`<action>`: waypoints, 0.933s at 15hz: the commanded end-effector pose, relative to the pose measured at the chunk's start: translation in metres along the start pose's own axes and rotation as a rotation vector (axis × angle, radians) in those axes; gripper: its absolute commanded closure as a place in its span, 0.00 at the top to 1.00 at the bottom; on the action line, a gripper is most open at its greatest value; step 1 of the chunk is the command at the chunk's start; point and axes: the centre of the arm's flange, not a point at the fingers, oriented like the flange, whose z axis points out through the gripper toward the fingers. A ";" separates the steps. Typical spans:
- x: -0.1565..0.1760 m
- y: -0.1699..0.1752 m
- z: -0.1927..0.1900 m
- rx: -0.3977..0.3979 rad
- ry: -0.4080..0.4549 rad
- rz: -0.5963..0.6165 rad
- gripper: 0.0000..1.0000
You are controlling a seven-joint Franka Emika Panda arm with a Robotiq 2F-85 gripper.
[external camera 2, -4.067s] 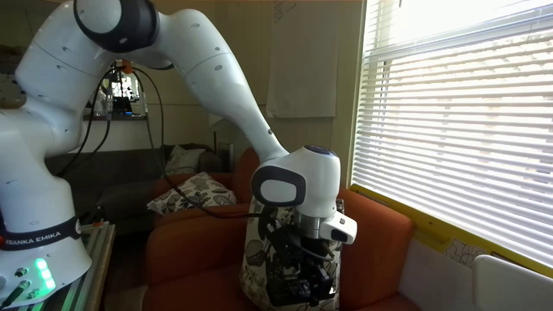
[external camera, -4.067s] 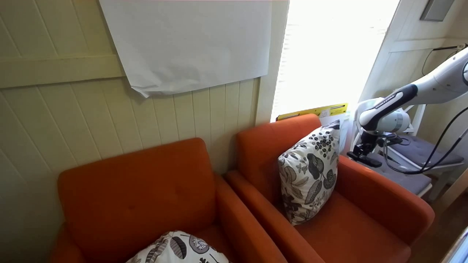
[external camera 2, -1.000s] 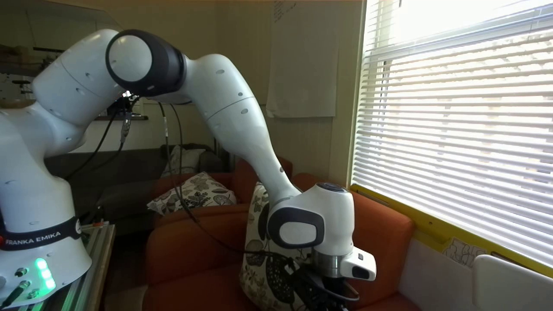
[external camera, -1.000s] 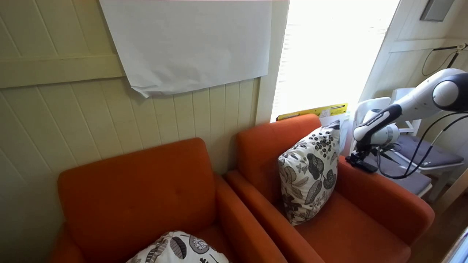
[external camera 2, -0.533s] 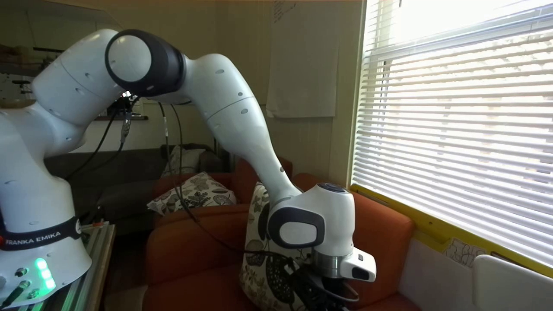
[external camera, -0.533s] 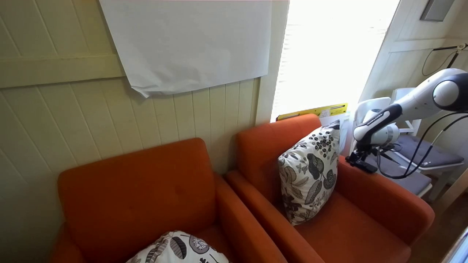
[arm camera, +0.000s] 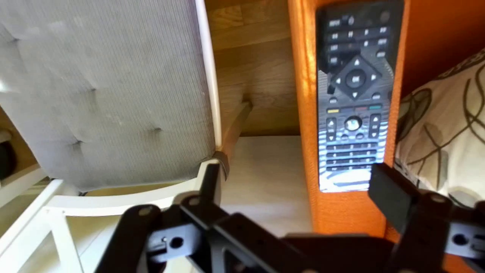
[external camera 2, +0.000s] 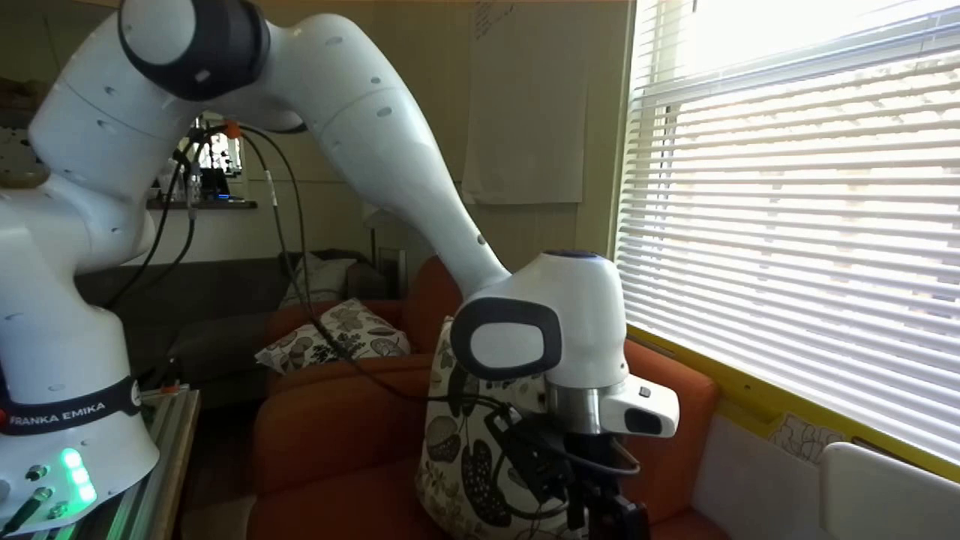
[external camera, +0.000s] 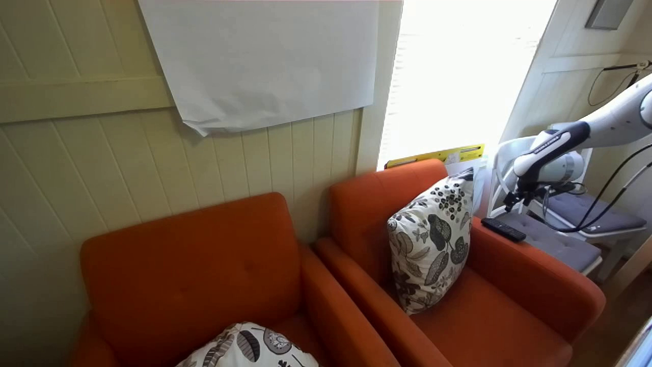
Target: Put the remote on the rightmost sofa arm
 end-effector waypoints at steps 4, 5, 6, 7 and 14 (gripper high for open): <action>-0.113 0.021 -0.075 0.079 -0.206 -0.136 1.00; -0.127 0.025 -0.081 0.109 -0.220 -0.160 1.00; -0.144 0.028 -0.083 0.139 -0.230 -0.195 1.00; -0.158 0.031 -0.085 0.171 -0.238 -0.226 1.00; -0.160 0.036 -0.076 0.187 -0.249 -0.233 1.00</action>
